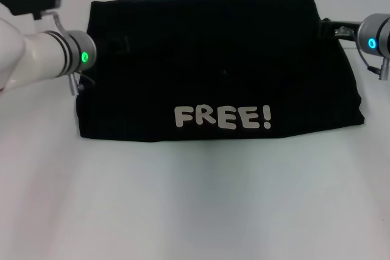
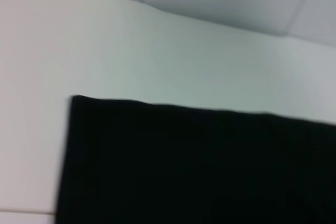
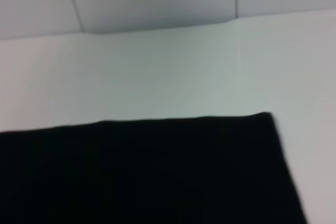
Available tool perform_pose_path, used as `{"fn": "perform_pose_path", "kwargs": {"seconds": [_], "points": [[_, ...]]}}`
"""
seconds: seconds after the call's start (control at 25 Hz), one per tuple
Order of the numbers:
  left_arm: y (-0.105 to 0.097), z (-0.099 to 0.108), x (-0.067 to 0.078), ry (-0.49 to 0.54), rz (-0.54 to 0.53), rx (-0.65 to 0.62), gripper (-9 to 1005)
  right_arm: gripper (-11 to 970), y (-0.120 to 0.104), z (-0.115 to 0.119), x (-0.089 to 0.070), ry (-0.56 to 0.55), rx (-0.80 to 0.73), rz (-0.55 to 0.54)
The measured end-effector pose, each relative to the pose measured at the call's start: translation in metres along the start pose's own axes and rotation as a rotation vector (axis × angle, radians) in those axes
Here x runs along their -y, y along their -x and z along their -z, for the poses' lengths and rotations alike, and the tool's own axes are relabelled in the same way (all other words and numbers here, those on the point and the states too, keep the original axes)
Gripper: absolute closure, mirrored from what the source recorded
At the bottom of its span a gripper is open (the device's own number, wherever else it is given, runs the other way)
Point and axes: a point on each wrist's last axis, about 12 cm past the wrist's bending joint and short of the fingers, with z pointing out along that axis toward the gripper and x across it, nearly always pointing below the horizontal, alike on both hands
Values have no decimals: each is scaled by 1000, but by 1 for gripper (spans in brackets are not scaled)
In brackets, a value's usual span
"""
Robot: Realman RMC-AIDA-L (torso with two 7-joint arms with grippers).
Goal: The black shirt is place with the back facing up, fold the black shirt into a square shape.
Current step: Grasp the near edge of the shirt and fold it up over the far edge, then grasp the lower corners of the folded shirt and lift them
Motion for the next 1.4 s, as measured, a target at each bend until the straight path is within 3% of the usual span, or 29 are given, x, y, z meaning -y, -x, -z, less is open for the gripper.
{"fn": "perform_pose_path", "kwargs": {"seconds": [0.16,0.28,0.36,0.4,0.44,0.56,0.6,0.64,0.76,0.96,1.04,1.4], "points": [[-5,-1,9,-31,-50,-29,927,898,0,0,-4,50,-54,7],[-4,2,10,-73,5,-63,926,894,5,5,-1,98,-98,-27],[1,9,4,-112,84,-107,926,892,13,12,3,139,-127,-68],[1,9,4,-112,84,-107,899,855,18,17,6,159,-141,-86],[8,23,-12,-164,197,-177,871,818,24,21,9,177,-151,-103],[9,39,-32,-218,291,-236,789,707,39,34,14,216,-179,-140],[9,39,-32,-218,291,-236,761,665,43,38,15,229,-192,-146],[2,57,-52,-283,358,-278,734,622,46,41,15,241,-207,-152],[-10,74,-74,-323,378,-295,577,495,52,49,15,270,-251,-172],[-32,82,-95,-272,341,-327,366,259,57,56,15,302,-274,-195],[-40,80,-96,-260,328,-338,287,202,57,57,16,306,-275,-205],[-58,66,-93,-207,342,-328,354,171,54,59,24,298,-274,-228]]}}
